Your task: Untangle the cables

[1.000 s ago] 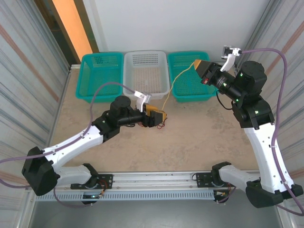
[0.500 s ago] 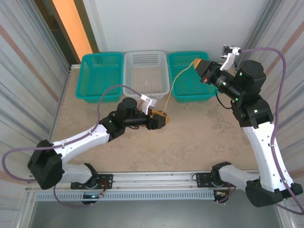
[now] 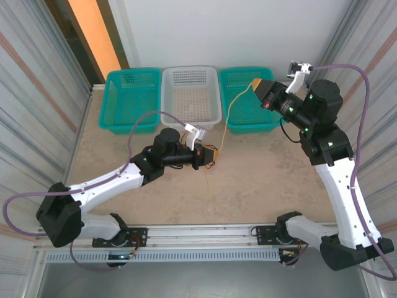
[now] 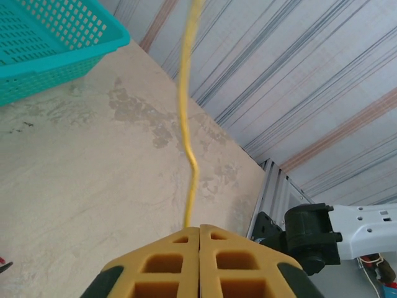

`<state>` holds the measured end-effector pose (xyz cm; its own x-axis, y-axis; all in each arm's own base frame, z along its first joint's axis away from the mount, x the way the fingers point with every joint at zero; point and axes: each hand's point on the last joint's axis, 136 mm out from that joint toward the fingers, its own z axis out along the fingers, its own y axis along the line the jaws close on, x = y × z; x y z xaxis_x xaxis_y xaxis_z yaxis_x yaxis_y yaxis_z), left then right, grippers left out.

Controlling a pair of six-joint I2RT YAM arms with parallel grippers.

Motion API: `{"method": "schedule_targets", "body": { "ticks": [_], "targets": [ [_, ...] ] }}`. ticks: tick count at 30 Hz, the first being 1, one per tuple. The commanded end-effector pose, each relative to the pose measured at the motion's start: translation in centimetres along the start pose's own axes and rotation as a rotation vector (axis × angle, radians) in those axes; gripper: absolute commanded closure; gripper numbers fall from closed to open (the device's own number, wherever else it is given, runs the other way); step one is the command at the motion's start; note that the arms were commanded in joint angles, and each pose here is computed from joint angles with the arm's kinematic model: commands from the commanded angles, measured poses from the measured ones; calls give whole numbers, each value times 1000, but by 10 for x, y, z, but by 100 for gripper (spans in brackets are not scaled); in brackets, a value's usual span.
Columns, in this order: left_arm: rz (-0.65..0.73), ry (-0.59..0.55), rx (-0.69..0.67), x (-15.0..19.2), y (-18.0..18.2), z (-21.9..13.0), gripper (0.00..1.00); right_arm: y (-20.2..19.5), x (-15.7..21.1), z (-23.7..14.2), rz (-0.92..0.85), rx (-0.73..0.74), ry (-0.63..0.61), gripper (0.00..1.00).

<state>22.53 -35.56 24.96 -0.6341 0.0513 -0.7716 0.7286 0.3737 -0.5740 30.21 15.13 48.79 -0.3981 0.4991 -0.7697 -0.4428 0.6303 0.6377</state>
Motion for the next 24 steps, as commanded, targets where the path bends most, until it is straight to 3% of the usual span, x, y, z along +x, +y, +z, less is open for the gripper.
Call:
{"method": "schedule_targets", "body": {
  "ticks": [1, 2, 4, 9, 15, 18, 24],
  "targets": [
    [22, 2, -26, 1, 4, 2, 64, 11, -9, -5, 11, -48, -32, 100],
    [18, 2, -33, 2, 6, 3, 52, 11, -9, -5, 13, -50, -30, 100],
    [16, 3, -35, 4, 9, 5, 47, 12, -9, -6, 15, -53, -31, 100],
    [11, 16, -31, 4, 10, 10, 55, 11, -10, -7, 19, -51, -35, 100],
    [14, 14, -60, 5, 16, 13, 46, 11, -11, -8, 27, -55, -38, 100],
    [19, 15, -45, 3, 14, 15, 53, 10, -12, -7, 29, -54, -40, 100],
    [26, 26, -29, 6, 12, 18, 87, 7, -14, -8, 39, -50, -46, 100]
  ]
}}
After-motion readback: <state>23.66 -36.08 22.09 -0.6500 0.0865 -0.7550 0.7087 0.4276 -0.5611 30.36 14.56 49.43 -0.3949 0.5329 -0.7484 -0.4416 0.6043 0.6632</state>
